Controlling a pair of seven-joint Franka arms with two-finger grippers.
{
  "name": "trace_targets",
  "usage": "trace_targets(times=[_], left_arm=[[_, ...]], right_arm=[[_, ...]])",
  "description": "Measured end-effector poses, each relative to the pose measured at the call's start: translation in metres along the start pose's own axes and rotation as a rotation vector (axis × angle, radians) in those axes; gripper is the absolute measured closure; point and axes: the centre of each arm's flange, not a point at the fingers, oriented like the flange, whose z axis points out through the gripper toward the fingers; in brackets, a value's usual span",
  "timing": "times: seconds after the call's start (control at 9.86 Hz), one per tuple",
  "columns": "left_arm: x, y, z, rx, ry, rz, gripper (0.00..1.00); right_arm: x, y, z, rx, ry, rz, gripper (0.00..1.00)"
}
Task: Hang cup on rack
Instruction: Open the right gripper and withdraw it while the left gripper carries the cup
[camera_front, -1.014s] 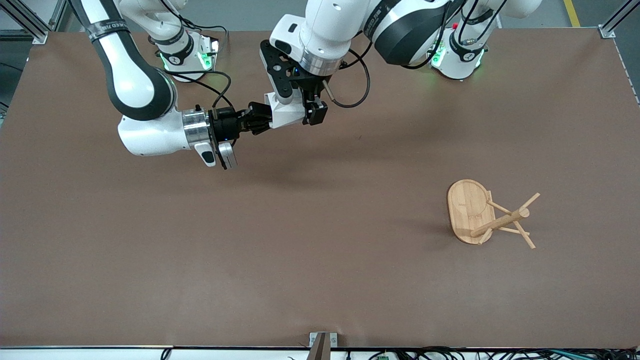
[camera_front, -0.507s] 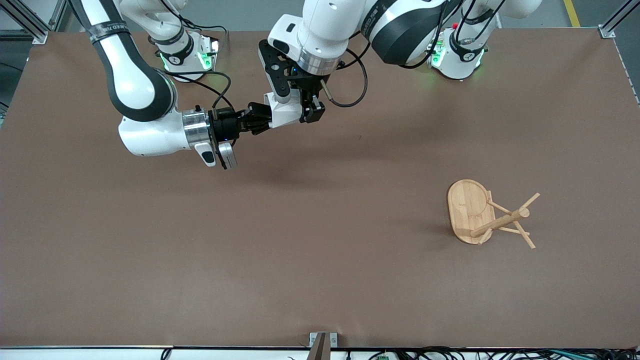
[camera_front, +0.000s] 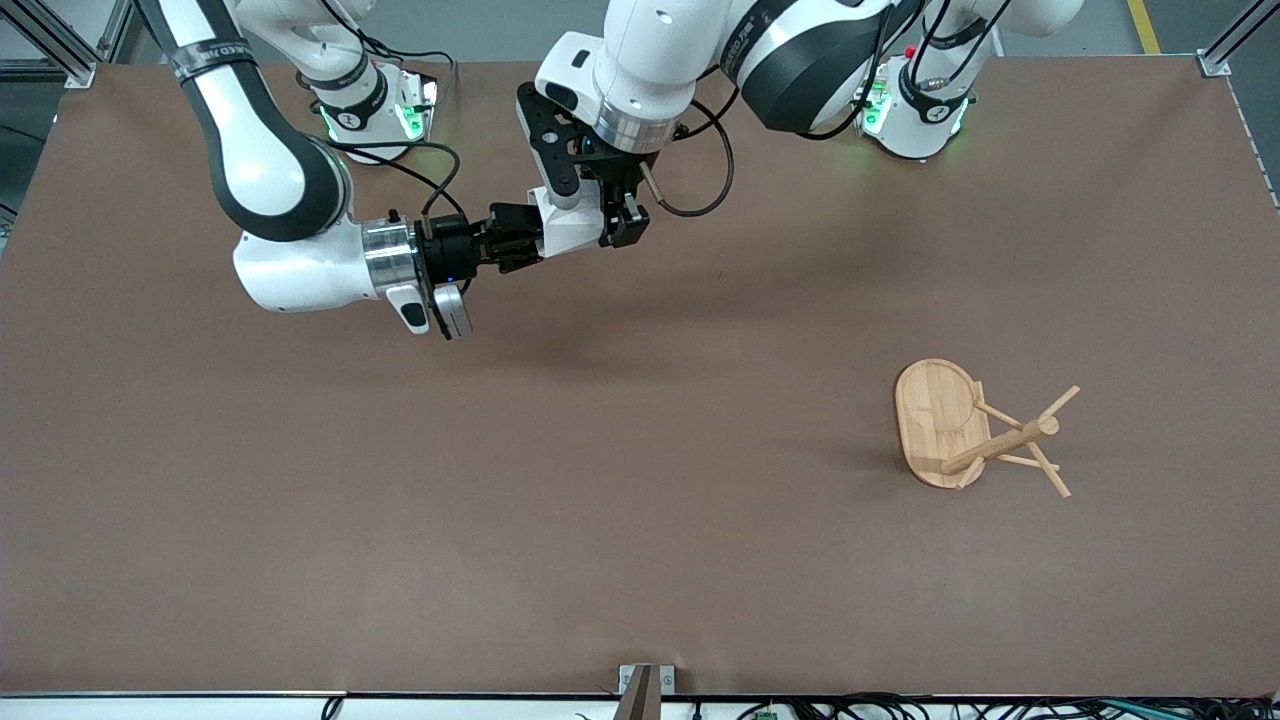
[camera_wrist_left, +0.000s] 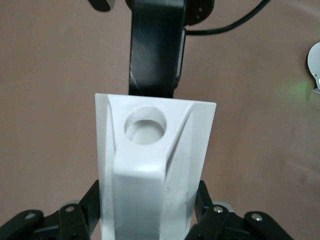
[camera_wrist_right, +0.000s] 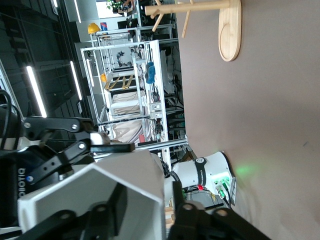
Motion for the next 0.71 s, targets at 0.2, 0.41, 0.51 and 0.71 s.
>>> trace_targets(times=[0.2,0.41,0.51,0.71], left_arm=[[-0.002,-0.006,0.001,0.001,-0.009,-0.009,0.25],[-0.011,-0.023,0.0,0.002,-0.033,-0.039,0.25],[-0.018,-0.039,-0.005,0.005,-0.042,-0.085,0.25],[-0.039,-0.077,-0.025,0.021,-0.051,-0.27,0.25]], right_arm=[[0.009,0.004,-0.058,-0.164,0.013,0.007,0.19],[0.02,-0.007,-0.121,-0.343,0.05,0.057,0.0],[0.023,-0.016,-0.148,-0.44,0.074,0.065,0.0],[0.019,-0.02,-0.217,-0.711,0.119,0.076,0.0]])
